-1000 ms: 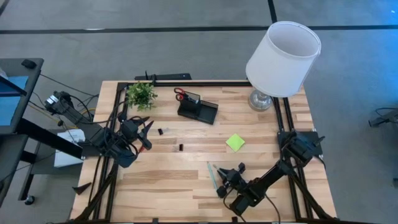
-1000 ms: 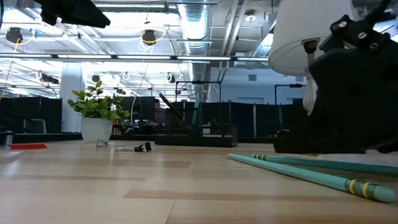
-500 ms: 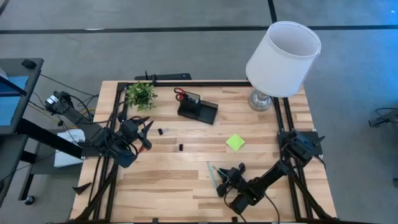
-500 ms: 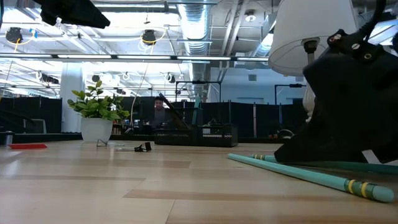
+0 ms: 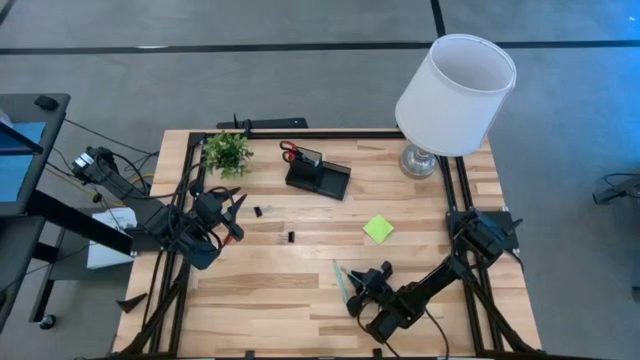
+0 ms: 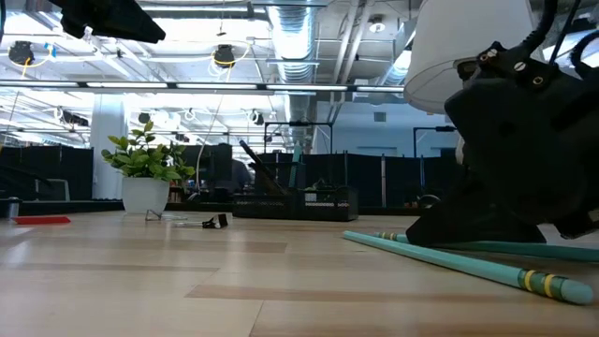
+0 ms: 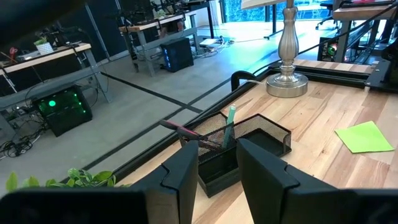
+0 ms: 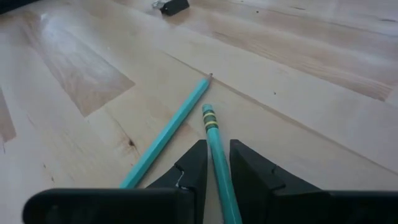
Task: Pick and place office supplies into organizer
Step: Put the right blue pencil into the desk organizer
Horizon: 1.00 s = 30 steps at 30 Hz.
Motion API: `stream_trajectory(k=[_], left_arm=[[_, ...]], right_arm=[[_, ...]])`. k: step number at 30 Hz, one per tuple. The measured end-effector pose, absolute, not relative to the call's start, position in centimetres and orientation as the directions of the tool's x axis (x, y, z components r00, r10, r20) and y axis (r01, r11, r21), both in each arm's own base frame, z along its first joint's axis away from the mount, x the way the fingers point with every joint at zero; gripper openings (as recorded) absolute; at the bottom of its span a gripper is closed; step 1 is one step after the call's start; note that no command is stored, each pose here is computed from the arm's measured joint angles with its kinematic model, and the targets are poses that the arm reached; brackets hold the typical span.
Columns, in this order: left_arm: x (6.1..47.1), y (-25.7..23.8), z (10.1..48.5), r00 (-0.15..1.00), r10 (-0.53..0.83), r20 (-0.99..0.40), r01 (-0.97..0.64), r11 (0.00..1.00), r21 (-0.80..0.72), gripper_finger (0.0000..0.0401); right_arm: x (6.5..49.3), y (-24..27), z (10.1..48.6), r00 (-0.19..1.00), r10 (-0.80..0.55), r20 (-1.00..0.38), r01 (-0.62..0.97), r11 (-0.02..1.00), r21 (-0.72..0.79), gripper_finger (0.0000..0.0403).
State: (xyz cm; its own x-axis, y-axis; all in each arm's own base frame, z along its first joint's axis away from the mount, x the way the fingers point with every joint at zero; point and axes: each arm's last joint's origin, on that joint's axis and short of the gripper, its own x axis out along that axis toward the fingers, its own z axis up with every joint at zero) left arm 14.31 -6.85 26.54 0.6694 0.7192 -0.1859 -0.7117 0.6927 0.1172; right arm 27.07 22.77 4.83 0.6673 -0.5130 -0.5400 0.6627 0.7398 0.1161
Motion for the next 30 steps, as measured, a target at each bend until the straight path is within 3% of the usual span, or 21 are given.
stream_trajectory(k=[15, 20, 30], left_arm=[[14.3, -6.9, 26.5, 0.672, 0.716, -0.191, -0.709, 0.696, 0.116, 0.0109], [14.3, -6.8, 26.5, 0.670, 0.717, -0.192, -0.708, 0.695, 0.124, 0.0109], [14.3, -6.7, 26.5, 0.664, 0.722, -0.193, -0.713, 0.690, 0.128, 0.0109]], right_arm=[[27.4, 22.7, 4.6, 0.670, -0.503, -0.546, 0.681, 0.708, 0.184, 0.0063], [27.9, 22.9, 3.1, 0.692, -0.575, -0.436, 0.669, 0.737, 0.089, 0.0063], [28.5, 23.6, 2.8, 0.689, -0.562, -0.457, 0.660, 0.748, 0.075, 0.0063]])
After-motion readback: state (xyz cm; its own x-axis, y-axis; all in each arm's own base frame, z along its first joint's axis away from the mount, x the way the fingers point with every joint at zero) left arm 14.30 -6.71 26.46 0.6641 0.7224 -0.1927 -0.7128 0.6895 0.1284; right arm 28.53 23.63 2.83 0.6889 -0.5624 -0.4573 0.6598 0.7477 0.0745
